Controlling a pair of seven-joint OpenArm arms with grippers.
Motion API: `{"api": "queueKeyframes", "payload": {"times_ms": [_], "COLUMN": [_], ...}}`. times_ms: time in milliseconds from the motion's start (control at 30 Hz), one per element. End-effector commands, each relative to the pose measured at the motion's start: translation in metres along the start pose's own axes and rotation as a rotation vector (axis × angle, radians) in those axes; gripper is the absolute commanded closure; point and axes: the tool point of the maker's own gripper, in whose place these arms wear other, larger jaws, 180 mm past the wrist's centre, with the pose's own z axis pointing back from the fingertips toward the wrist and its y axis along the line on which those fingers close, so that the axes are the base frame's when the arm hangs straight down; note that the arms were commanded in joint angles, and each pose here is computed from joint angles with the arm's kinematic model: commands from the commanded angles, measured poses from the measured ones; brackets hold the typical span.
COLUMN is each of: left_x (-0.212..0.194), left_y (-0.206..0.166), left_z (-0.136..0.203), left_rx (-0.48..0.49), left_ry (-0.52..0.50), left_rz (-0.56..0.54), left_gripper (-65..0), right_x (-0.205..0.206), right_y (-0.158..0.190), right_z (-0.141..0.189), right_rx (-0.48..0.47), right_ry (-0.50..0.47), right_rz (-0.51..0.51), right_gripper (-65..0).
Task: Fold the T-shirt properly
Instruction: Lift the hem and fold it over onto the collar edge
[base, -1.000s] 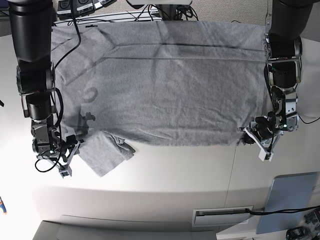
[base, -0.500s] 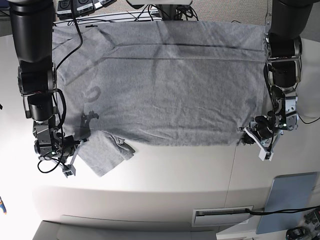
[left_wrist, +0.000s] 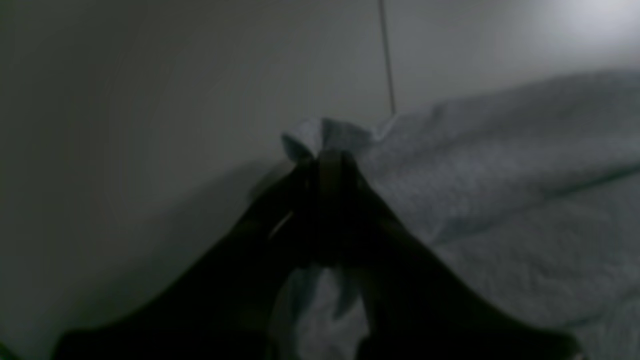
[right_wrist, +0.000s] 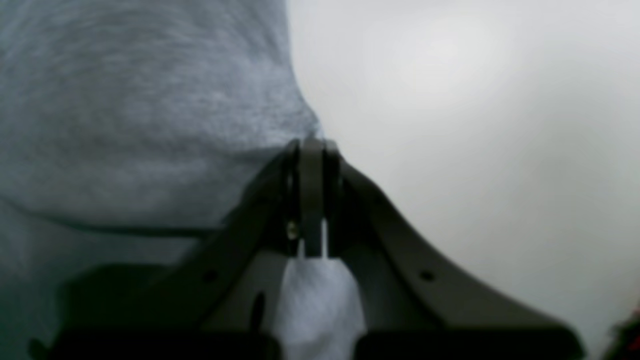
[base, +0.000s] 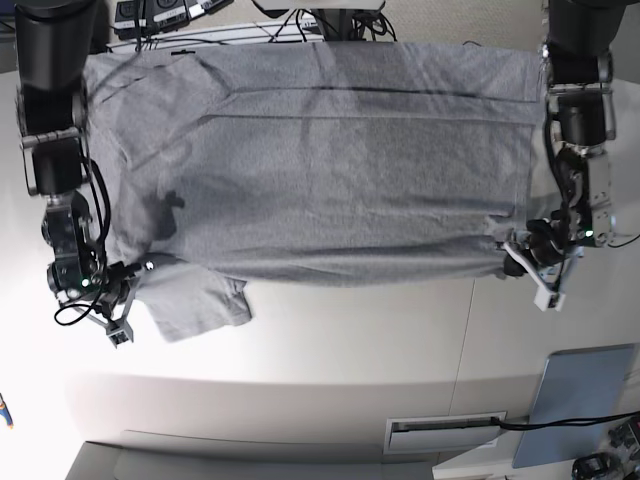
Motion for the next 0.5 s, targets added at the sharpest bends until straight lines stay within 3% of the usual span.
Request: {"api": "queueKeyframes", "payload": {"times_ms": [0,200,467], "left_x": [0.027,0.002,-0.041], "left_y": [0.004,-0.001,-0.011], "left_z": [0.010,0.026,0.054], "left_rx": [0.006,0.011,-0.046], "left_ry": [-0.073,-0.038,-0.037], "left_rz": [-0.014,-0.070,-0.001], "left_gripper": [0.0,0.0,0.0], "right_x": [0.018,-0.003,-0.058], "right_y": [-0.022,-0.014,0.007], "right_z": [0.015,0.048,0.102], "right_rx": [-0.069,-0.107,-0.138], "right_ry": [-0.065,-0.130,-0.159], "right_rz": [0.004,-0.039,-0.032], "right_gripper": [0.0,0.0,0.0]}}
